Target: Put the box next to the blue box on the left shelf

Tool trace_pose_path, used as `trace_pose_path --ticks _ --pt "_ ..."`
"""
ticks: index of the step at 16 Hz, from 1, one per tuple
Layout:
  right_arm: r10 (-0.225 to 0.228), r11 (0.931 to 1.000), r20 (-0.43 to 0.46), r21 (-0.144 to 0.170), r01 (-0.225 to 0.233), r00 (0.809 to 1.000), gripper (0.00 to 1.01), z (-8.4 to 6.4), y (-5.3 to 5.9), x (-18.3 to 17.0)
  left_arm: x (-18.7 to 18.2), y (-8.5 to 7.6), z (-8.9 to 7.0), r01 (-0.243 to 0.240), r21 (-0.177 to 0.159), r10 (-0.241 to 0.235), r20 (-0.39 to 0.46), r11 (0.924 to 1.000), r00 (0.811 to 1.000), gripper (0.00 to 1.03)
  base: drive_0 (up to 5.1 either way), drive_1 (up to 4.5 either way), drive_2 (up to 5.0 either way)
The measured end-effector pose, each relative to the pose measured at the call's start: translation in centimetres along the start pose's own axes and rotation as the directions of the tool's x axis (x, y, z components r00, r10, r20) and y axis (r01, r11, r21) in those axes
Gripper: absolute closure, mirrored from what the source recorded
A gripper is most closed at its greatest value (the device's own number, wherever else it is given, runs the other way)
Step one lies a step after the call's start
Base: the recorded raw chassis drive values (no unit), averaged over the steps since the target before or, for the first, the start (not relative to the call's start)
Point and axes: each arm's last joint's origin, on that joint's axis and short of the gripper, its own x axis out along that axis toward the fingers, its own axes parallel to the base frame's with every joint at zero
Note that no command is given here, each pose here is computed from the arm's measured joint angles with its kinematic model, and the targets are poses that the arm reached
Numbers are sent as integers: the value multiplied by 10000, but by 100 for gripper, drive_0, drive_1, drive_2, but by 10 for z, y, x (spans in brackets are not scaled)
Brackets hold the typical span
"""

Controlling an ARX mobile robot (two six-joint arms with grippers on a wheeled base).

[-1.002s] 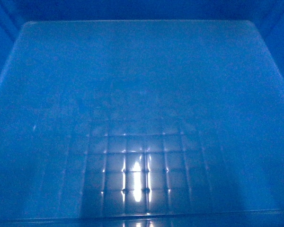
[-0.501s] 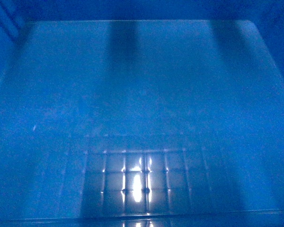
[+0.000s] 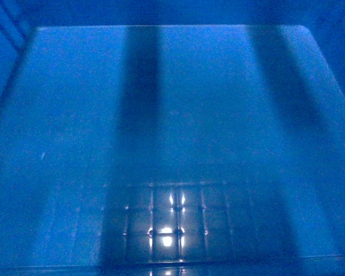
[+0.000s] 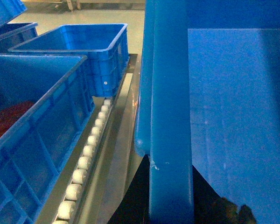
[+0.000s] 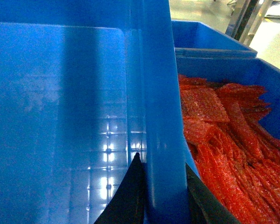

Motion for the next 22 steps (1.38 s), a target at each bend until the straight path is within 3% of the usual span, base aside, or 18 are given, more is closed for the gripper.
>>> trace_pose_path --ticks 22 --pt "0 10000 -3 -2 0 10000 90 0 0 0 0 0 0 0 2 0 -3 10000 10000 94 0 0 0"
